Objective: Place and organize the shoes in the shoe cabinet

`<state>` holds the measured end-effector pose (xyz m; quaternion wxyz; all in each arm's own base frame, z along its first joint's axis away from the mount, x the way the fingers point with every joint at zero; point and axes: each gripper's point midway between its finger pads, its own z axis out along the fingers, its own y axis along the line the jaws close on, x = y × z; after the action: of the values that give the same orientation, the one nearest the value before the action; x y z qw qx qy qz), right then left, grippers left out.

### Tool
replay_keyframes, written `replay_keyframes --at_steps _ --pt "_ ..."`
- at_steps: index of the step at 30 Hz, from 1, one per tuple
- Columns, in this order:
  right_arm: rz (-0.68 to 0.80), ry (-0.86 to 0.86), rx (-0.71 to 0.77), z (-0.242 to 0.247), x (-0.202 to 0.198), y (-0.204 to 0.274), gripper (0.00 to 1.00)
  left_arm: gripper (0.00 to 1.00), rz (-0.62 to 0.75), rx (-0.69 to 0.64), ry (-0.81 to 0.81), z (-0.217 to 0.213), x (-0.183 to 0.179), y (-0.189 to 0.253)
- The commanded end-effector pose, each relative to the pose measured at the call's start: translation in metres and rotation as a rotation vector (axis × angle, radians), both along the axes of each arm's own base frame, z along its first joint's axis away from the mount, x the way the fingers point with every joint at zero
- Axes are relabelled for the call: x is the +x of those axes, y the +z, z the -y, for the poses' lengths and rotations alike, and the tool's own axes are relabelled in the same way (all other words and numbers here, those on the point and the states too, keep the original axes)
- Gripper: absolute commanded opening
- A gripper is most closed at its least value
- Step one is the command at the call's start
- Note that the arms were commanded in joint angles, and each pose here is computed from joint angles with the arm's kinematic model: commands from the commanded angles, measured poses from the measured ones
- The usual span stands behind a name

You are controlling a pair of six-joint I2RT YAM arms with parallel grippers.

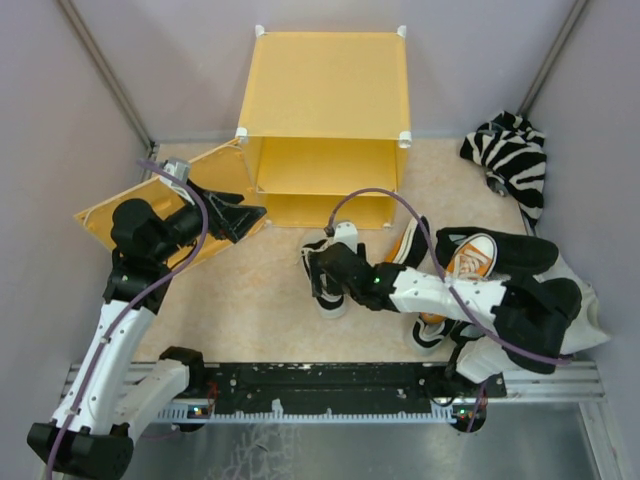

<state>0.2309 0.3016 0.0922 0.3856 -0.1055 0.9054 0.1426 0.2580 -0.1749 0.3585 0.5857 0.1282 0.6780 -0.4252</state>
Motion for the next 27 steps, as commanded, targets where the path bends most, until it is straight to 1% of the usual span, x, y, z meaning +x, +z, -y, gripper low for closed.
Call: replay_keyframes --at_steps 1,5,7,11,15,17,21,27 --pt "0.032 0.085 0.101 -0.003 -0.025 0.031 0.84 0.99 0.043 0.004 -0.002 0.0 -0.003 0.014" --pt "-0.022 0.103 0.047 0.01 -0.049 0.008 0.83 0.99 0.029 0.001 0.0 0.0 -0.001 0.01" --pt "-0.036 0.09 0.057 0.013 -0.052 -0.001 0.82 0.99 0.026 0.0 0.002 0.0 0.0 0.008" --pt "-0.023 0.074 0.092 0.012 -0.05 -0.011 0.81 0.99 0.02 0.001 0.009 -0.001 0.001 0.005" --pt "0.004 0.051 0.042 0.014 -0.041 -0.025 0.8 0.99 0.02 0.003 0.008 -0.001 0.0 0.004" --pt "0.042 0.05 0.036 0.014 -0.036 -0.026 0.79 0.99 0.022 0.006 0.009 -0.001 0.001 0.004" --pt "0.115 0.057 0.092 0.014 -0.031 -0.015 0.78 0.99 0.02 0.017 0.013 -0.001 0.002 0.001" --pt "0.163 0.046 0.102 0.016 -0.025 -0.009 0.77 0.99 0.007 0.025 0.018 -0.002 0.005 -0.005"
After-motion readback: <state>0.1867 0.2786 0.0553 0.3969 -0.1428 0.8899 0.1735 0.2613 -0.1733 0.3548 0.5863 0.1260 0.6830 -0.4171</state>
